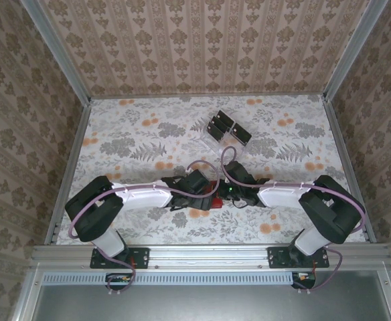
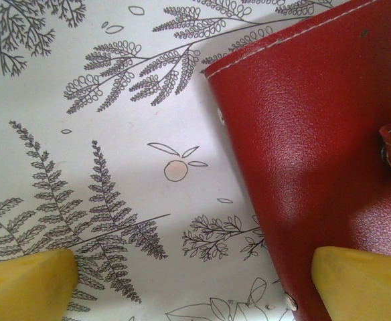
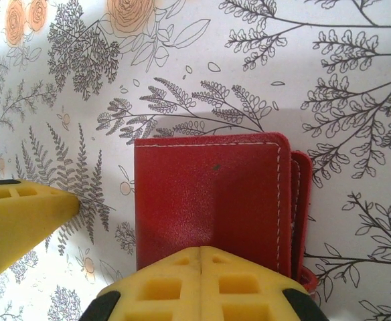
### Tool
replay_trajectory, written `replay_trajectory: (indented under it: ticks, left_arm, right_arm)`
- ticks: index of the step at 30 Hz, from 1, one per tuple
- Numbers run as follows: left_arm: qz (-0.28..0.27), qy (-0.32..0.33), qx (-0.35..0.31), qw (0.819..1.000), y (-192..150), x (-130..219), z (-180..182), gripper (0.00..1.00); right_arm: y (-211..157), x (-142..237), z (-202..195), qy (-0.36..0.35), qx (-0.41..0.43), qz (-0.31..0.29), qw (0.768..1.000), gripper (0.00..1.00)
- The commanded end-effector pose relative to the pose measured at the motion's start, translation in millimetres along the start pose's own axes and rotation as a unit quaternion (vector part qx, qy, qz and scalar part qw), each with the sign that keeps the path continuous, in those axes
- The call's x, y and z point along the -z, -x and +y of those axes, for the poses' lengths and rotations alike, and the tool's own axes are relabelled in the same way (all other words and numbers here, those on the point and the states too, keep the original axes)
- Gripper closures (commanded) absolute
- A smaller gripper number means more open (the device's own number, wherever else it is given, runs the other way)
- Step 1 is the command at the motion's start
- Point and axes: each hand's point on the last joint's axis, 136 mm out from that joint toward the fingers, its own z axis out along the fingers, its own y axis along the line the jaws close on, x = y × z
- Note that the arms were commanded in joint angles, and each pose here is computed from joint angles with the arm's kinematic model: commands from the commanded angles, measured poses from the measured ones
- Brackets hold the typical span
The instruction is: Put the credit cards into the card holder
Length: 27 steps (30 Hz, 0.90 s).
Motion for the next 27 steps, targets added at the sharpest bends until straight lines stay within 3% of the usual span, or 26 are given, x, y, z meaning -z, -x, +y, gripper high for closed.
replay_trajectory:
  ticks: [1, 9, 16, 21, 27]
  left_arm:
    - [0.012, 0.03, -0.01, 0.999, -8, -9, 19, 0.0]
    - [-0.068, 0.033, 0.013, 0.997, 41, 35, 41, 0.0]
    - [-0.152, 0.042, 0.074, 0.985, 78, 89, 85, 0.0]
    - [-0.232, 0.062, 0.13, 0.962, 99, 138, 125, 0.0]
    - [-0.362, 0.144, 0.154, 0.908, 119, 200, 181, 0.0]
  right_arm:
    - [-24, 1, -21, -0.063, 0.002, 0.058, 0.996, 0.93]
    - [26, 18, 39, -0.02, 0.026, 0.015, 0.999, 0.61]
    - [57, 56, 62, -0.008, 0.041, -0.035, 0.999, 0.35]
    - [84, 106, 48, -0.021, 0.041, -0.099, 0.994, 0.14]
    - [120, 173, 1, -0.114, 0.049, -0.206, 0.971, 0.05]
